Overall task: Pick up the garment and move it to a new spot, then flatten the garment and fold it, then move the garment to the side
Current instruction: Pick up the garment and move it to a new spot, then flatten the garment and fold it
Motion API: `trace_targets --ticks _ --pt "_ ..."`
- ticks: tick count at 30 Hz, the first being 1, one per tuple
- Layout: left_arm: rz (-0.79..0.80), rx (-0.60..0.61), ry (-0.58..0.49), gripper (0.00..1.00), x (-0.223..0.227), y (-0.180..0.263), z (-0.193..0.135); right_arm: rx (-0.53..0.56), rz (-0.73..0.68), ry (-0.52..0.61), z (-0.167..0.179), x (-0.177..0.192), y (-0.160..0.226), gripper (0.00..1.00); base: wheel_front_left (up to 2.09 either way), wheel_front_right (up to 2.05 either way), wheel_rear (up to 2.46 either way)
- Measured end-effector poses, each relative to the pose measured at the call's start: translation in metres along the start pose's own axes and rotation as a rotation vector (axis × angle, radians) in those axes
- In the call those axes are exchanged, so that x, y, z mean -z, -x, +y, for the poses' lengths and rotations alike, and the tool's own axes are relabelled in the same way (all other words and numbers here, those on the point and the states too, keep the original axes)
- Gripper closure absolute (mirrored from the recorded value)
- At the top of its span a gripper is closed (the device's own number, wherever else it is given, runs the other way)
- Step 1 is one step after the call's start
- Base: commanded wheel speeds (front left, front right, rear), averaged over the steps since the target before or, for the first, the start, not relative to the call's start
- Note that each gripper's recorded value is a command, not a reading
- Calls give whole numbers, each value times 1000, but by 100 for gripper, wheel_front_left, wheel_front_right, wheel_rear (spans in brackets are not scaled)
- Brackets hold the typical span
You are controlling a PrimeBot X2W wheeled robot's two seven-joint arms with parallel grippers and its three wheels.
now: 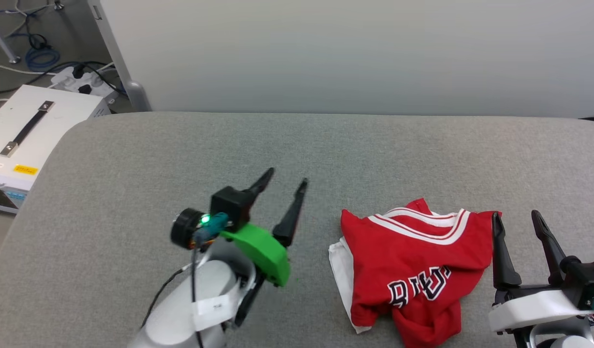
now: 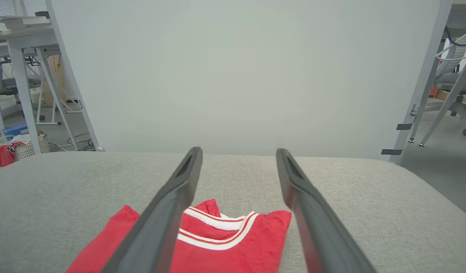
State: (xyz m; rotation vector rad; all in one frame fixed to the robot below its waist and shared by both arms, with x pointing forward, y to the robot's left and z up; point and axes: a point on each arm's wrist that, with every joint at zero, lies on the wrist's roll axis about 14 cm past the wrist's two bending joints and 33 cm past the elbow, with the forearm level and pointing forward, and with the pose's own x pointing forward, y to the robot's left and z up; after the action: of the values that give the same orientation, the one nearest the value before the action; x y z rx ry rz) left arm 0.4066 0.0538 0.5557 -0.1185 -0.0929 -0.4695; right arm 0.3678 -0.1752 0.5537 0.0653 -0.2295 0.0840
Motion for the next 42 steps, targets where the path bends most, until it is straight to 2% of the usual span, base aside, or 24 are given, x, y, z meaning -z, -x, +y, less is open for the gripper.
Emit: trace_targets --ticks 4,10,16,25,34,42 --pt "-37 -154 34 0 -6 27 39 -8 -24 -7 3 -8 0 0 0 0 0" --pt "-64 -273 89 0 -2 58 61 -14 -42 -1 4 -13 -2 0 0 0 0" --pt "-64 -270 104 0 9 71 47 -3 -27 8 0 -9 1 0 0 0 0" --pt "-66 -227 119 0 15 65 36 -1 -16 9 0 -5 2 0 0 0 0" --pt "139 -93 150 0 58 35 6 29 20 20 -10 6 5 0 0 0 0" --pt "566 76 93 0 108 5 -23 47 57 24 -17 20 0 0 0 0 0"
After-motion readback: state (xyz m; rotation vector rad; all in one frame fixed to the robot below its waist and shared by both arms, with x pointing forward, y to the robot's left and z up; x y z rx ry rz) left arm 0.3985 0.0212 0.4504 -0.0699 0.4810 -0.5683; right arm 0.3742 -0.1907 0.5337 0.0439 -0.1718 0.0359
